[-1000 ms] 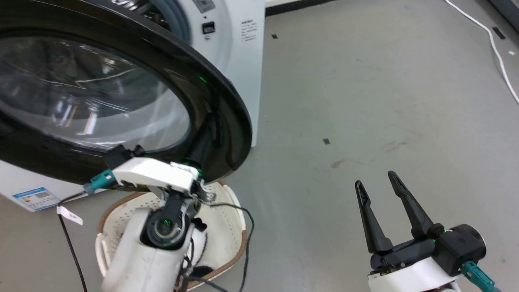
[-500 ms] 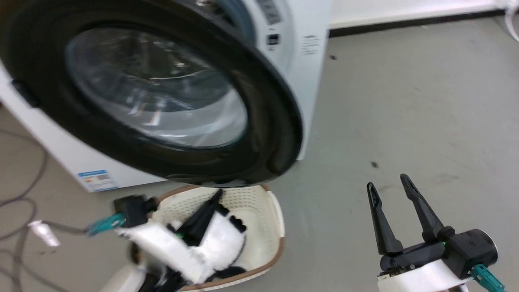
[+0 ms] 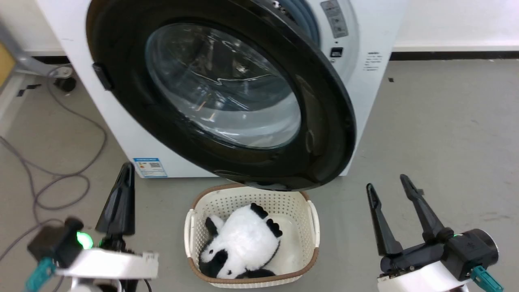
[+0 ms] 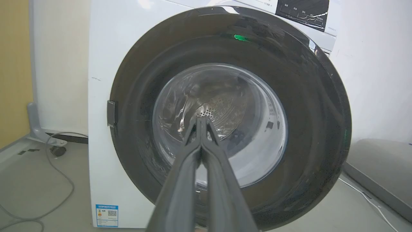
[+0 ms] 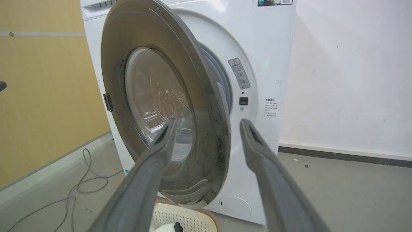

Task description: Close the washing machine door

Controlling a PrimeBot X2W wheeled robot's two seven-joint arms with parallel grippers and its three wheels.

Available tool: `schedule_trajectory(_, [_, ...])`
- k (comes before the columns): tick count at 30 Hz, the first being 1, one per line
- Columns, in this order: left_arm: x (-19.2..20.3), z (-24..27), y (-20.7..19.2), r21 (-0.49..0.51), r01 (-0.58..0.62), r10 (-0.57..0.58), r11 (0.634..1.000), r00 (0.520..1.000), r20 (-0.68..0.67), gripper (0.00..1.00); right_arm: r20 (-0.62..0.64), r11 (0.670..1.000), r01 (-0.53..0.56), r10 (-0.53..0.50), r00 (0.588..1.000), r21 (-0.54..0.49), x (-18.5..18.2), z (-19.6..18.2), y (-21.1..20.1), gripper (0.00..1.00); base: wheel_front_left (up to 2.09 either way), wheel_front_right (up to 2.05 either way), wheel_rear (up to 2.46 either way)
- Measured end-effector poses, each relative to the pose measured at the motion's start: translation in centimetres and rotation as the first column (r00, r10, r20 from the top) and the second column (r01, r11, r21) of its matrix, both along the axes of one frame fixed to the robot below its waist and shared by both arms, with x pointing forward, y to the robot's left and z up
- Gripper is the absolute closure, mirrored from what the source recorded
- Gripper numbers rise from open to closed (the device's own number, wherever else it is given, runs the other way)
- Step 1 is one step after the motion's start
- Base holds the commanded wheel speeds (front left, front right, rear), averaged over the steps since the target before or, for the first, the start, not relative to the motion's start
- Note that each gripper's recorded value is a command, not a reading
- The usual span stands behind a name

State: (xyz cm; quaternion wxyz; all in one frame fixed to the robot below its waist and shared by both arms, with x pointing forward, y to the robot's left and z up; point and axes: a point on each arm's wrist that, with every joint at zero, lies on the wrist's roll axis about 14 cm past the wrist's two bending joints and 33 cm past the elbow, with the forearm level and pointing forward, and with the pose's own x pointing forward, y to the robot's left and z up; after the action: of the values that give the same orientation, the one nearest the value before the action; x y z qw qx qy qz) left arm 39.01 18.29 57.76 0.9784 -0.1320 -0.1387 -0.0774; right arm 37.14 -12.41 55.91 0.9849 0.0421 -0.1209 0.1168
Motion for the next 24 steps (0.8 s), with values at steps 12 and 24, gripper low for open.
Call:
schedule_trajectory(12, [-3.1,-3.2,-1.2,0.158,-0.044,0.055,0.987,0.996,-0.069,0.00,0.004,0.999,-0.046,0.046,0.999,-0.004,0.2,0.1,1.5,0.00,0.00,0.00,0.00])
schedule_trajectory(24, [-3.2,-4.8,-2.4,0.171,-0.010,0.030,0.985,0.993,-0.115,0.00,-0.097,0.989,-0.149,0.149,0.984,0.003,0.6,-3.2,4.2,1.00,0.00,0.00,0.00])
